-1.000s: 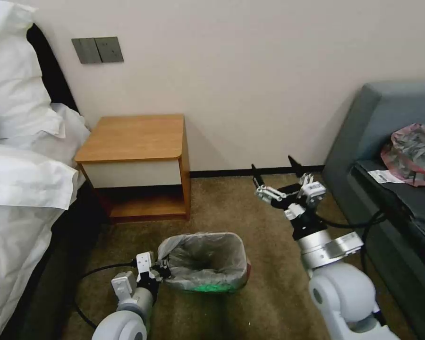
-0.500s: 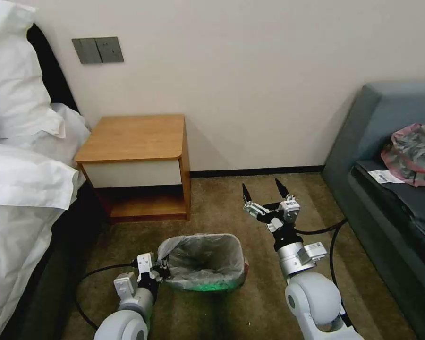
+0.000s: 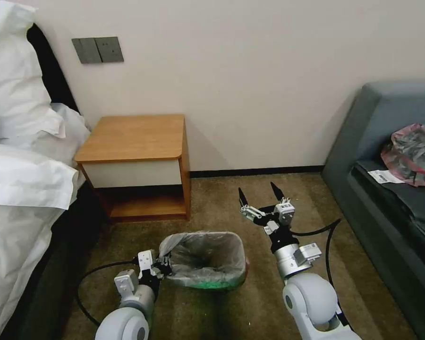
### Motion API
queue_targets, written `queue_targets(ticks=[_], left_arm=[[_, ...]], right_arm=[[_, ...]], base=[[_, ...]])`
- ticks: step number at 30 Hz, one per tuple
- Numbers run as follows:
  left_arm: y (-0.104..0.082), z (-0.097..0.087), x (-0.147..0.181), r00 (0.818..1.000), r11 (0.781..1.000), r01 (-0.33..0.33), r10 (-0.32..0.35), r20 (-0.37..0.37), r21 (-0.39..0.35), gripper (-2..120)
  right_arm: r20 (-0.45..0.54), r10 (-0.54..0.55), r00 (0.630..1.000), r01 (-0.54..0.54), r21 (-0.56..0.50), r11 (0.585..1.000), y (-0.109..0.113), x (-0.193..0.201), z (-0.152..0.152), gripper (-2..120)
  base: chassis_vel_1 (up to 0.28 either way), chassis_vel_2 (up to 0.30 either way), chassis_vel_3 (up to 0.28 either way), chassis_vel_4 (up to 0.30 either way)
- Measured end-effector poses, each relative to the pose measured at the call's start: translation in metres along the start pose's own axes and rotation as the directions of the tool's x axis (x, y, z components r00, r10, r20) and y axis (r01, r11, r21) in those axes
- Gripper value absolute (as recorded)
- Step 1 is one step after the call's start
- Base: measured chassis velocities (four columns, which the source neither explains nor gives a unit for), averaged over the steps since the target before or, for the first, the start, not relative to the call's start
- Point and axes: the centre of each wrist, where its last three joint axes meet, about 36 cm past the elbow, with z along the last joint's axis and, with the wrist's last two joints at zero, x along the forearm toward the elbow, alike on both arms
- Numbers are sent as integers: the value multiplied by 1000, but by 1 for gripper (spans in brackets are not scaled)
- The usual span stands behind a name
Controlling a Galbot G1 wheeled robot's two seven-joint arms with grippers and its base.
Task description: Pick up the garbage bag from the table and place it over the trash can.
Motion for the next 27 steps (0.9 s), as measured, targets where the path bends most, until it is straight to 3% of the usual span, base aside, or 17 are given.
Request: queue_targets(ticks=[18,25,27], left_arm=[[4,1,5,999,1000,7,-6,51,-24,98],[8,5,9,993,998,22,-15,119,-59,100],[10,8,10,982,997,28,-13,187,-78,100]], right_arm=[[-16,-21,1000,21,-7,1000,12,2,10,100],[-29,-33,999,33,-16,999,21,2,18,100],[-30,-41,999,40,-20,999,25,0,19,100]], base=[[0,0,0,0],[0,0,0,0],[0,0,0,0]])
